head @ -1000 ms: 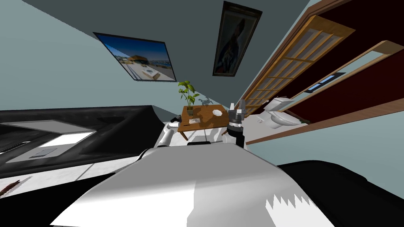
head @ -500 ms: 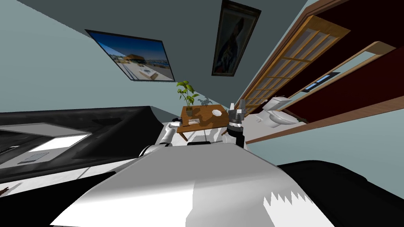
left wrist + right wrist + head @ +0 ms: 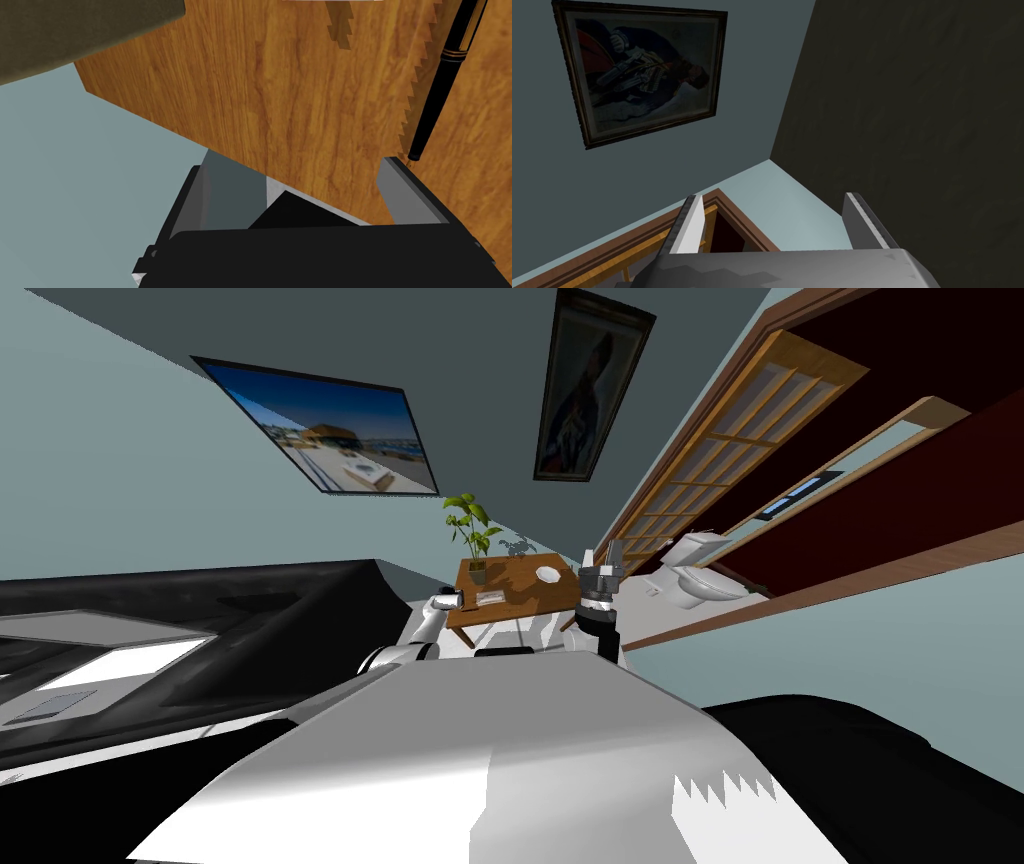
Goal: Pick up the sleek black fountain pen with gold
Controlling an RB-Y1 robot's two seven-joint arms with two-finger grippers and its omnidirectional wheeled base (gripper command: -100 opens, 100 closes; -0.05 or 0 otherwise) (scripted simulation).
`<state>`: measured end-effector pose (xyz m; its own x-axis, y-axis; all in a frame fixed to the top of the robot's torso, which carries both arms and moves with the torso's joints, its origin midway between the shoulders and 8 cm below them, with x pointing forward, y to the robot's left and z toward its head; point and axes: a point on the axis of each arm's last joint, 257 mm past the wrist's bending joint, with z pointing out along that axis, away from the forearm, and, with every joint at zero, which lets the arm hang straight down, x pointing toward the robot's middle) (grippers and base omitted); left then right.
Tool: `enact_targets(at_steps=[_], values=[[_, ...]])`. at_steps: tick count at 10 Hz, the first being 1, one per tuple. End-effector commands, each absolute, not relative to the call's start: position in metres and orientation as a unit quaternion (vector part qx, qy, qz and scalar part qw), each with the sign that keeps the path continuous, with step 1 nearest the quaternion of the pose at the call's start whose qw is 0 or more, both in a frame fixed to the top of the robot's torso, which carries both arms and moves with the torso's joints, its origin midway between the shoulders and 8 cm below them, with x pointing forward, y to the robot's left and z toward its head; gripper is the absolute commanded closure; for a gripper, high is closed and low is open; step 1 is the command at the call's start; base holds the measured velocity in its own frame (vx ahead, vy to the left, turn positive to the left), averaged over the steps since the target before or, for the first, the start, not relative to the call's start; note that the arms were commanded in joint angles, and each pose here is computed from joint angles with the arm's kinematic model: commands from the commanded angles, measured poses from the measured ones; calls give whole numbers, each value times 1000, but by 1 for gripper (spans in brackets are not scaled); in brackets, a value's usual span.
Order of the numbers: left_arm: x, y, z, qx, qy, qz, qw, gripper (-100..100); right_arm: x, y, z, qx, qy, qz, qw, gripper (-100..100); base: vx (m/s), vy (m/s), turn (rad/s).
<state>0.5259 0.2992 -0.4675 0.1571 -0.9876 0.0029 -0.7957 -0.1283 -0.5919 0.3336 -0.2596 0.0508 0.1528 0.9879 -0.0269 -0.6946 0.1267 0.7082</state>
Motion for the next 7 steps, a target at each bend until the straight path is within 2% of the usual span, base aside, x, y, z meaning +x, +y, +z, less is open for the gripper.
enact_targets(at_steps=[1, 7], values=[[517, 295, -477, -733, 620, -181, 212, -100, 334, -260, 51, 283, 259, 597, 704, 0, 23, 1, -60], [481, 284, -508, -755, 629, -115, 144, -100, 334, -260, 51, 283, 259, 597, 704, 0, 25, 2, -38]])
